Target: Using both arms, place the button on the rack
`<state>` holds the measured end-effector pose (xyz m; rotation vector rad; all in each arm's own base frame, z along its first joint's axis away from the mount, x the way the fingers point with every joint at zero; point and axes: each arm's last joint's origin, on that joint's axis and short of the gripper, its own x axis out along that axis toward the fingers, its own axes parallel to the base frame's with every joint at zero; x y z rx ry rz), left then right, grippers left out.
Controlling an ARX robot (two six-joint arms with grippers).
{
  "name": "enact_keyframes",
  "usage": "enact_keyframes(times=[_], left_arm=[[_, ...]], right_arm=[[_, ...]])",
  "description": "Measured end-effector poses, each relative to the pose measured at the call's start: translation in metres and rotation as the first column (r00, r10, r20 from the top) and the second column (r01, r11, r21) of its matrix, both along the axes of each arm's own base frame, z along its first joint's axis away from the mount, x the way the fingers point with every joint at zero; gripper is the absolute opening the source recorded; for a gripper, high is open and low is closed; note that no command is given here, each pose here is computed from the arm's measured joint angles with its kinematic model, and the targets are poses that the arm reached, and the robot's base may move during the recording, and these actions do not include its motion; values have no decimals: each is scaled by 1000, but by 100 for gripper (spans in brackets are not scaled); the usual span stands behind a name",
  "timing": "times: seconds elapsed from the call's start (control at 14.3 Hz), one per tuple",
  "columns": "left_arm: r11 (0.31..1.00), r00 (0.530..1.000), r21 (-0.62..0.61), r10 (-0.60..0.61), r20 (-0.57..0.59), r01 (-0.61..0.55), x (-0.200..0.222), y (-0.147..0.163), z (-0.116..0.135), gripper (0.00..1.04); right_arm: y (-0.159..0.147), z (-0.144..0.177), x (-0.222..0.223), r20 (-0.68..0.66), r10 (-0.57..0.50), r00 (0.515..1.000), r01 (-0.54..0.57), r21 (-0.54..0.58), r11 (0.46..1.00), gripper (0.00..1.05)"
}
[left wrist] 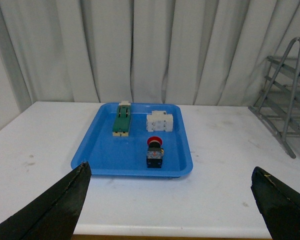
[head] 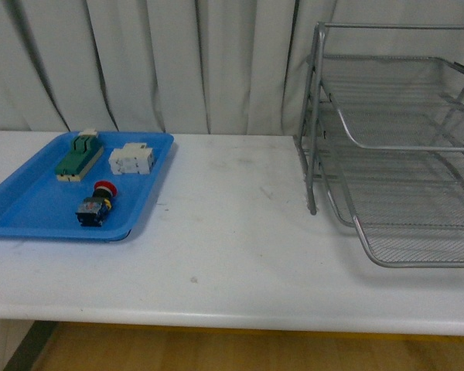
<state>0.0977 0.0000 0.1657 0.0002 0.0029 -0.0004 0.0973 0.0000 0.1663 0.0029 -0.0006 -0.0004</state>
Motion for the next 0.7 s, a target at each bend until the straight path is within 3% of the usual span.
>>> enact_keyframes(times=[0.07,0.42,0.49,0.56,0.63,0.7], left_arm=[[1000,1000,0,0,0,0,0,0,0,98],[1000,1000,0,0,0,0,0,0,0,98],[999,991,-40,-36,-130,31,-1,0,-1,98],[984,928,-179,-74,-366,8,5,3,8,98],[978,931,-205,-105,-349,33,17,1,20,98],[976,946,-207,-128,-298,66,42,-1,36,98]], right_arm=[[0,0,0,2,0,1000,0,0,1000,2],[0,0,0,2,0,1000,0,-1,1000,65],[0,0,0,2,0,1000,0,-1,1000,78],[0,0,0,4,0,1000,0,-1,1000,94],[0,0,0,2,0,1000,0,0,1000,100],[0,0,0,3,0,1000,0,0,1000,98]])
